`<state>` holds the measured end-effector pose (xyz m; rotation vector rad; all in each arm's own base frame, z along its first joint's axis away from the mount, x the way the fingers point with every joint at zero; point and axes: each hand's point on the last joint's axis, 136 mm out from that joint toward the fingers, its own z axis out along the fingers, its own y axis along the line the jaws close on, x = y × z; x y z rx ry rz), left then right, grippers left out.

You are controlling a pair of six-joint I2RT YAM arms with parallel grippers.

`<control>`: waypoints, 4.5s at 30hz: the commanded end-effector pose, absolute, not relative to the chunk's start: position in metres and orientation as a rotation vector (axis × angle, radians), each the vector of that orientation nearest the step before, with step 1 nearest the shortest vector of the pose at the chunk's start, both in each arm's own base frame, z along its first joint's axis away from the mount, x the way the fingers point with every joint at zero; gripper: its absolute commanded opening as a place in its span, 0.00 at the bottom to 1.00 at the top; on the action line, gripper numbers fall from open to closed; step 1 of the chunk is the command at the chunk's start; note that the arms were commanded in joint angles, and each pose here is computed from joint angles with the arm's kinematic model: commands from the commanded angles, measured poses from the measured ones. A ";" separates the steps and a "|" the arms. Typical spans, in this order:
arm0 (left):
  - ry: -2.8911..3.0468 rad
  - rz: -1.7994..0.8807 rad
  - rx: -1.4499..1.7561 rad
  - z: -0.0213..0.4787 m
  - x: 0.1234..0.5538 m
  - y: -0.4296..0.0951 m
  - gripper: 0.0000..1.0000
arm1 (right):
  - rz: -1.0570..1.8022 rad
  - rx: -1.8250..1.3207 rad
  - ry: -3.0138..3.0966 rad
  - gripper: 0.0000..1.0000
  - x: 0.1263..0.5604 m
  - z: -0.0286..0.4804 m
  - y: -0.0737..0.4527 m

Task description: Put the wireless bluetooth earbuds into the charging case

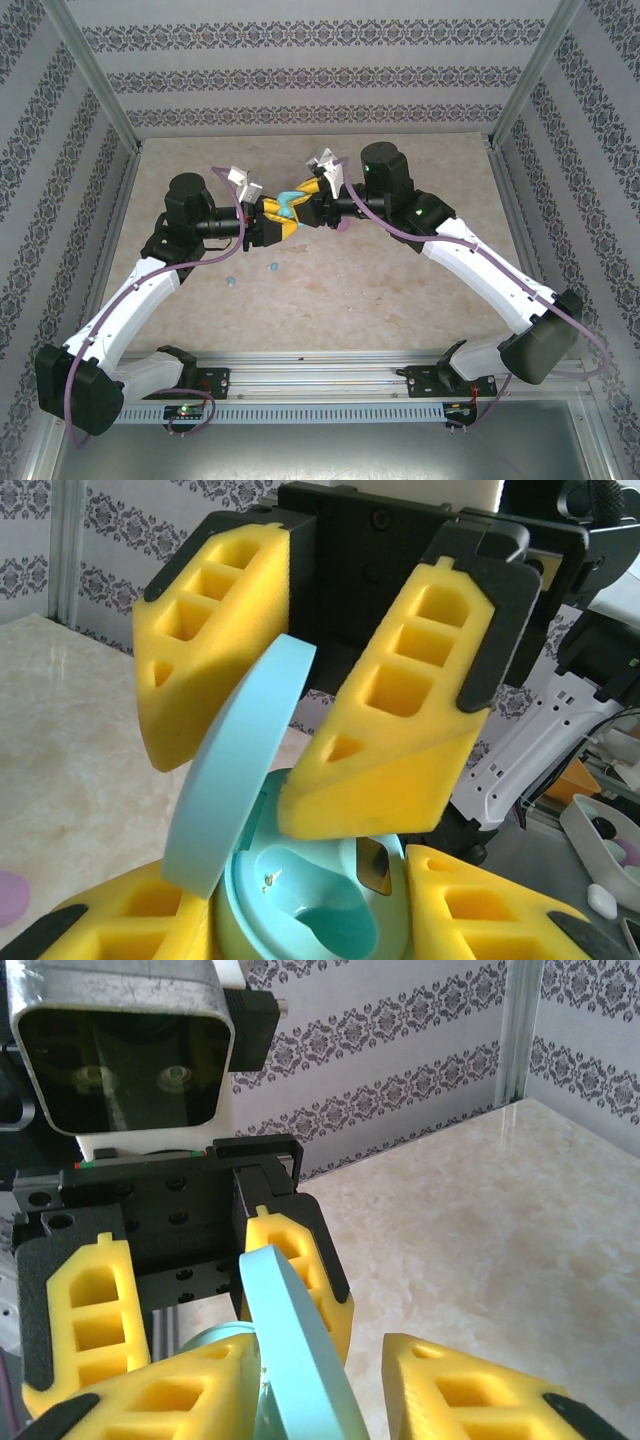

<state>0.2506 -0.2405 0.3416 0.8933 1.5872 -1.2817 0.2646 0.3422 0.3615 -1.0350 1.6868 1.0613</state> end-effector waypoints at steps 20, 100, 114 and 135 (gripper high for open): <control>1.699 -1.096 0.711 0.341 0.262 -0.203 0.22 | 1.136 -0.482 1.966 0.54 0.303 0.399 0.289; 1.692 -0.972 0.634 0.368 0.198 -0.169 0.20 | 0.758 -0.868 2.979 0.35 0.261 0.015 0.522; 1.702 -0.956 0.637 0.363 0.198 -0.168 0.20 | 0.734 -0.879 2.922 0.20 0.266 0.030 0.518; 1.601 -0.980 0.656 0.365 0.216 -0.176 0.21 | 0.785 -0.497 2.821 0.18 0.321 0.130 0.404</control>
